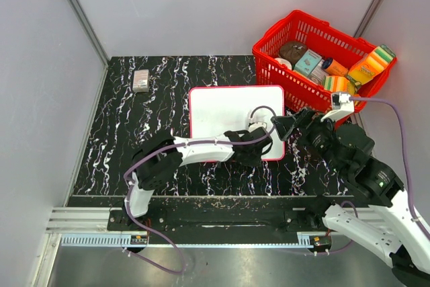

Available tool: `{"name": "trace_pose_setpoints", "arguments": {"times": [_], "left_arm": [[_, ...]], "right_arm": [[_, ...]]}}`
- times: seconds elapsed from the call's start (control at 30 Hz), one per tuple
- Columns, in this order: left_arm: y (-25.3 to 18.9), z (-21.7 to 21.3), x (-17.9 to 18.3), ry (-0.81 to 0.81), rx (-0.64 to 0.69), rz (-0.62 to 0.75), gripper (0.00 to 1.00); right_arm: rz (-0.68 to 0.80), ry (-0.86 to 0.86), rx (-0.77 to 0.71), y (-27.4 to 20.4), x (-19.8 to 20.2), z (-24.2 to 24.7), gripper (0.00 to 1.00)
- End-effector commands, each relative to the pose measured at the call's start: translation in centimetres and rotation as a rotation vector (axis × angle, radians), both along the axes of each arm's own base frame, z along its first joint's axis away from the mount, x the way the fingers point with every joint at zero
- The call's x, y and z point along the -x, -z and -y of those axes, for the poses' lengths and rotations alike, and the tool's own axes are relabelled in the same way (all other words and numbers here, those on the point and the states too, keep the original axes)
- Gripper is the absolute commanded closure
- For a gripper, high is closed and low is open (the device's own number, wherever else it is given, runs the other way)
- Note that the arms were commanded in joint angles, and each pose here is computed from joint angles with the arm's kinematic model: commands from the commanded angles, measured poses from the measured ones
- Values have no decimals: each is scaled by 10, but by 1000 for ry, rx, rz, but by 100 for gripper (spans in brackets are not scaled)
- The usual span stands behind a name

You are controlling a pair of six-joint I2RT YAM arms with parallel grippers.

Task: Write a sentence on the whiteboard
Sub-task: Move the whiteboard stand to the center of the board, then pick up the whiteboard marker from the center of the board.

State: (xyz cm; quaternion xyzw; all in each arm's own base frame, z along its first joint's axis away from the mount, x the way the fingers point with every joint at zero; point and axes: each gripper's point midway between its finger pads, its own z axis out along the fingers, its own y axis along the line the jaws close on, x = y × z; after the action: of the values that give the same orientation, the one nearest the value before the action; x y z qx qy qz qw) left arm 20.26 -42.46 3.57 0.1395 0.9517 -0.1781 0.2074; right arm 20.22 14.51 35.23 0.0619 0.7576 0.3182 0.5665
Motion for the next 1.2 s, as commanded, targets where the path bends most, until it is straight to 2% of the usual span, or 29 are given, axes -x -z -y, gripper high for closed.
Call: {"name": "trace_pose_setpoints", "arguments": {"times": [0.0,0.07,0.1,0.13,0.2,0.23,0.3,0.5,0.6,0.67,0.7,0.73,0.77,0.8,0.83,0.9,1.0,1.07,1.17], "left_arm": [[-27,19,-9,19,91,64,89],[-32,12,-7,14,108,89,82],[-53,11,-5,15,148,122,76],[-53,3,-1,25,151,135,54],[-84,-7,2,17,199,191,38],[-82,-18,6,13,191,197,29],[-110,-31,9,1,243,238,24],[-126,-74,27,4,249,248,20],[-124,-108,30,-55,193,265,19],[-119,-138,30,-122,116,274,18],[-125,-160,19,-203,80,331,18],[-117,-188,21,-243,-22,326,18],[-116,-204,19,-304,-60,331,17],[-121,-225,11,-378,-105,366,13],[-114,-249,16,-424,-185,343,12],[-105,-279,13,-502,-249,306,11],[-83,-306,15,-578,-255,210,10],[-77,-310,11,-610,-216,196,10],[-66,-328,6,-672,-239,178,10]], "right_arm": [[40,49,-19,-22,4,16,0],[44,60,-18,-24,6,20,0],[51,62,-17,-27,8,23,0],[55,68,-22,-29,9,25,0],[71,65,-34,-34,13,28,0],[77,61,-42,-36,14,28,0],[91,48,-66,-41,18,28,0],[81,23,-54,-36,18,23,0],[74,16,-43,-32,17,20,0],[66,16,-35,-26,16,19,0],[62,13,-32,-24,15,18,0],[60,9,-31,-23,15,16,0],[57,6,-30,-21,15,15,0],[56,-5,-29,-20,14,12,0],[51,-11,-28,-18,14,11,0],[44,-29,-25,-16,13,6,0],[37,-49,-24,-14,13,1,0],[31,-55,-20,-10,13,-1,0],[14,-65,-15,-2,12,-5,0]]}}
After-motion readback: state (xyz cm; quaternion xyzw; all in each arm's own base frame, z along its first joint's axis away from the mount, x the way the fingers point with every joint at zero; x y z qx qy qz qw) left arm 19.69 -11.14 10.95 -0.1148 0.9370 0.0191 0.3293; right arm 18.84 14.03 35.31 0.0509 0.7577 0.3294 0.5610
